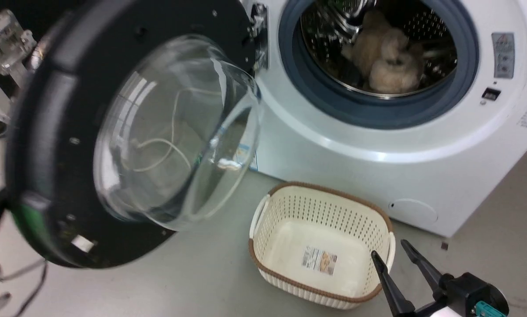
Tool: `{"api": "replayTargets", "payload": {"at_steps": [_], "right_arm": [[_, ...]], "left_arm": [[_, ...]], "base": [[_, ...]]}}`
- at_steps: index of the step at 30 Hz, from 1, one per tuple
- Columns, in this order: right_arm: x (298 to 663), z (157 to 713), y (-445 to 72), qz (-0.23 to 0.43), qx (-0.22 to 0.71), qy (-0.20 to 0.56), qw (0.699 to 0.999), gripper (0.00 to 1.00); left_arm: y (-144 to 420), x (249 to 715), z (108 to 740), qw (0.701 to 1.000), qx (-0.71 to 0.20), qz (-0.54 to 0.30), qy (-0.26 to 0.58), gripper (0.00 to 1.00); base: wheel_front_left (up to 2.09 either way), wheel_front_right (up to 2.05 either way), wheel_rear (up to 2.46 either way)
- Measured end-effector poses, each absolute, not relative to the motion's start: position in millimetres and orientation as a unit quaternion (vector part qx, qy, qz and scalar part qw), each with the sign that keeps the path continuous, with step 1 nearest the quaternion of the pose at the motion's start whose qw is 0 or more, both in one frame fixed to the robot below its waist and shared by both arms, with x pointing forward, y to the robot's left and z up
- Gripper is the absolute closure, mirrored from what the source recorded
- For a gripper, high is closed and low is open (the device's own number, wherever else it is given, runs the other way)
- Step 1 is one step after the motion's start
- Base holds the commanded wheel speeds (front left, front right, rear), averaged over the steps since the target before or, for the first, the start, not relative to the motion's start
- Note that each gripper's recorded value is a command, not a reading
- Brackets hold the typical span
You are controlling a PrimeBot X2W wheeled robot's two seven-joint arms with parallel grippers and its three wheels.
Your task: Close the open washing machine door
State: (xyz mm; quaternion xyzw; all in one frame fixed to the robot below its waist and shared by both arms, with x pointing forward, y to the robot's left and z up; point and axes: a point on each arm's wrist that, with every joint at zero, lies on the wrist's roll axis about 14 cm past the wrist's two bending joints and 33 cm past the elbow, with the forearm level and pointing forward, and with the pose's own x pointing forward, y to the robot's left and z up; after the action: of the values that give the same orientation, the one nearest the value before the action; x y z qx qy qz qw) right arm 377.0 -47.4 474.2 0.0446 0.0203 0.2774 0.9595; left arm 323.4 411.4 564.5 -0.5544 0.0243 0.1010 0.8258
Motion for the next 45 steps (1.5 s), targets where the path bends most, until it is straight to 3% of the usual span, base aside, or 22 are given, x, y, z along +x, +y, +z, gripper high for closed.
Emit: {"api": "replayTargets", "payload": {"at_steps": [9, 15, 24, 28, 36, 45], "right_arm": [[368.0, 497.5, -55.6, 0.255, 0.038, -0.013, 0.966, 0.0], [366.8, 507.3, -91.0, 0.201, 0.025, -0.032, 0.979, 0.0], [355.8, 504.0, -163.7, 0.096, 0.018, -0.031, 0.995, 0.0], [349.1, 499.4, -183.0, 0.068, 0.016, -0.024, 0.997, 0.0], [333.3, 485.2, -229.8, -0.006, 0.016, 0.001, 1.0, 0.0], [316.6, 466.1, -263.9, -0.07, 0.02, 0.038, 0.997, 0.0]], "left_arm": [[331.9, 291.8, 553.9, 0.805, -0.591, -0.008, 0.055, 1.0], [239.9, 294.0, 538.6, 0.775, -0.611, -0.11, 0.118, 1.0], [85.7, 314.4, 532.9, 0.676, -0.669, -0.242, 0.191, 1.0], [53.0, 326.8, 528.8, 0.658, -0.678, -0.253, 0.208, 1.0], [-26.6, 385.0, 534.4, 0.64, -0.672, -0.289, 0.234, 1.0], [-92.0, 458.3, 528.0, 0.646, -0.67, -0.271, 0.246, 1.0]], "base": [[0.0, 0.0, 0.0], [0.0, 0.0, 0.0], [0.0, 0.0, 0.0], [0.0, 0.0, 0.0], [0.0, 0.0, 0.0], [0.0, 0.0, 0.0]]}}
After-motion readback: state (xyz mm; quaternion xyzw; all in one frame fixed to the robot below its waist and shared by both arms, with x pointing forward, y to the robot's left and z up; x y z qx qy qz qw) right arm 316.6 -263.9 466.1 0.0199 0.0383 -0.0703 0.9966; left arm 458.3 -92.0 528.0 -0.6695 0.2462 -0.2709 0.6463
